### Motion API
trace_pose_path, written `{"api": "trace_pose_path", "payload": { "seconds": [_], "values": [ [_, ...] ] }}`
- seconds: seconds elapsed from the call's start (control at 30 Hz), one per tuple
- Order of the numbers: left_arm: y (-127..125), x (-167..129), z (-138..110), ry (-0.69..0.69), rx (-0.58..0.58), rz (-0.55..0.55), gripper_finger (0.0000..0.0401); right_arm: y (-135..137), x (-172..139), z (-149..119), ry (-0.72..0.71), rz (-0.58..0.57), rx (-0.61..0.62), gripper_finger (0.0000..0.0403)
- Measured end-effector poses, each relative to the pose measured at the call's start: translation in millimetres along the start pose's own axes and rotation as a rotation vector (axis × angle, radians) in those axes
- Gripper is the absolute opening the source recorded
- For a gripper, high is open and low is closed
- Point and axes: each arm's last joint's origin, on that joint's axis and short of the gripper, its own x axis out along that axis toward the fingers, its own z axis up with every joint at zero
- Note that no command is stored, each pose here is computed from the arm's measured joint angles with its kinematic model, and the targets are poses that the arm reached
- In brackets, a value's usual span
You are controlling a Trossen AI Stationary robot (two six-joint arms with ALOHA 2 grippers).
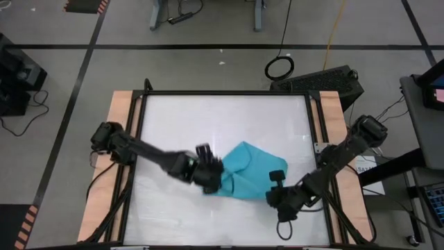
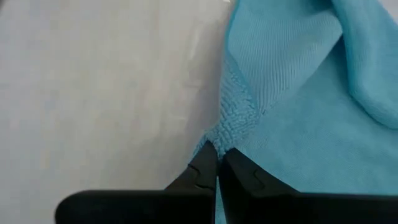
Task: Roll towel into tight, uniform cylinder
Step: Roll the blue towel
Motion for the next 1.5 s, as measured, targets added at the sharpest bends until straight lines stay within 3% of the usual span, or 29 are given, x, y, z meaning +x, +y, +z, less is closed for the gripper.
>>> {"api": "trace_pose_path", "payload": {
  "seconds": [0.2, 0.37, 0.53, 0.73, 0.93, 1.37, 1.5],
  "values": [
    [-58, -5, -26, -0.120, 0.278, -0.274, 0.0245, 9, 0, -3, -0.039, 0.050, 0.023, 0.0000],
    [-77, 13, -49, -0.079, 0.364, -0.280, 0.0220, 10, 0, 0, -0.062, 0.071, 0.035, 0.0000],
    [-81, 43, -62, 0.012, 0.388, -0.151, 0.0200, 10, 0, 0, -0.062, 0.072, 0.057, 0.0000],
    [-90, 52, -70, 0.065, 0.518, -0.272, 0.0178, 10, 0, -1, -0.057, 0.072, 0.085, 0.0000],
    [-83, 56, -80, 0.182, 0.605, -0.251, 0.0143, 10, 0, -1, -0.056, 0.071, 0.084, 0.0000],
    [-59, 70, -79, 0.284, 0.681, -0.221, 0.0096, 10, 0, -1, -0.053, 0.069, 0.087, 0.0000],
    [-57, 74, -78, 0.291, 0.680, -0.222, 0.0055, 10, 0, -1, -0.050, 0.068, 0.095, 0.0000]
  ]
}}
